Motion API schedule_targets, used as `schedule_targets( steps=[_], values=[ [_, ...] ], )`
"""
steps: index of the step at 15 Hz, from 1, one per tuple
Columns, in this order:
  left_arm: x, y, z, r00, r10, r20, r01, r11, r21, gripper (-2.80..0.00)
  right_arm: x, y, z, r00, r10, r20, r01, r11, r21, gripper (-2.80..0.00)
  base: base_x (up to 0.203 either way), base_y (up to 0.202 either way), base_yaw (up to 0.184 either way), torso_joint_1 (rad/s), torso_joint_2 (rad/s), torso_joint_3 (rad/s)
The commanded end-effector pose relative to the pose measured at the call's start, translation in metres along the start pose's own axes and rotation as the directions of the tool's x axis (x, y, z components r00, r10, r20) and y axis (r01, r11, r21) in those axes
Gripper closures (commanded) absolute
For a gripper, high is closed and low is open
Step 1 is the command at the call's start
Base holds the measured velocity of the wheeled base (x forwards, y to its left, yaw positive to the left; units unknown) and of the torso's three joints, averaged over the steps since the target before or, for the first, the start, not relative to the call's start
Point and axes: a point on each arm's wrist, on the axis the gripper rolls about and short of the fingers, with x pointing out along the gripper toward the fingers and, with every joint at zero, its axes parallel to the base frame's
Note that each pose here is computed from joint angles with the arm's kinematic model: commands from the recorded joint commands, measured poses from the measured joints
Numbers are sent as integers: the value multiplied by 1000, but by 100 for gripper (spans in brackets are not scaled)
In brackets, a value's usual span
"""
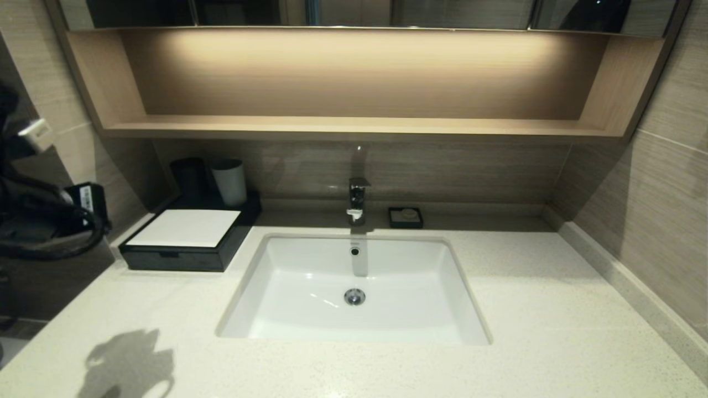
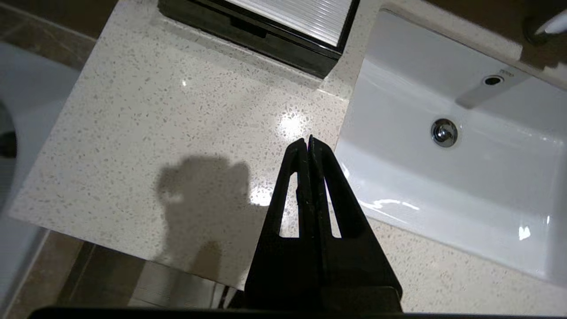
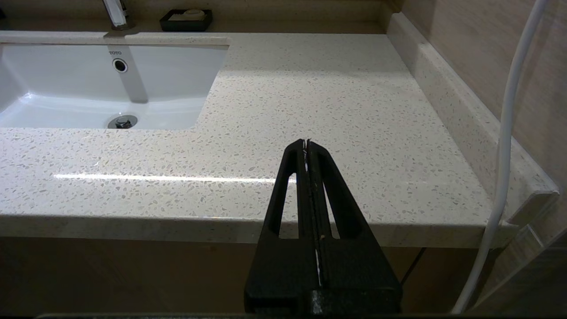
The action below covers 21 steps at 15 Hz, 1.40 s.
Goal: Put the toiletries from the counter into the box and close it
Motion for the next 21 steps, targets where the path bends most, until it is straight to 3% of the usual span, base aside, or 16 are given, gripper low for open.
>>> schedule_targets(
  steps=[1, 5, 7, 13, 21],
  values=[
    [-33, 3, -23, 995, -50, 84, 42, 995, 92, 0, 0, 0, 0, 1000, 0, -2, 0, 1000, 0, 0, 0, 0, 0, 0, 0, 0],
    [-56, 10, -54, 966, -113, 232, 62, 974, 216, 0, 0, 0, 0, 1000, 0, -2, 0, 1000, 0, 0, 0, 0, 0, 0, 0, 0],
    [-69, 16, -68, 952, -124, 279, 57, 970, 236, 0, 0, 0, 0, 1000, 0, -2, 0, 1000, 0, 0, 0, 0, 0, 0, 0, 0],
    [-86, 33, -115, 942, -127, 310, 53, 970, 237, 0, 0, 0, 0, 1000, 0, -2, 0, 1000, 0, 0, 0, 0, 0, 0, 0, 0],
    [-99, 50, -158, 921, -62, 384, -14, 981, 193, 0, 0, 0, 0, 1000, 0, -2, 0, 1000, 0, 0, 0, 0, 0, 0, 0, 0]
  ],
)
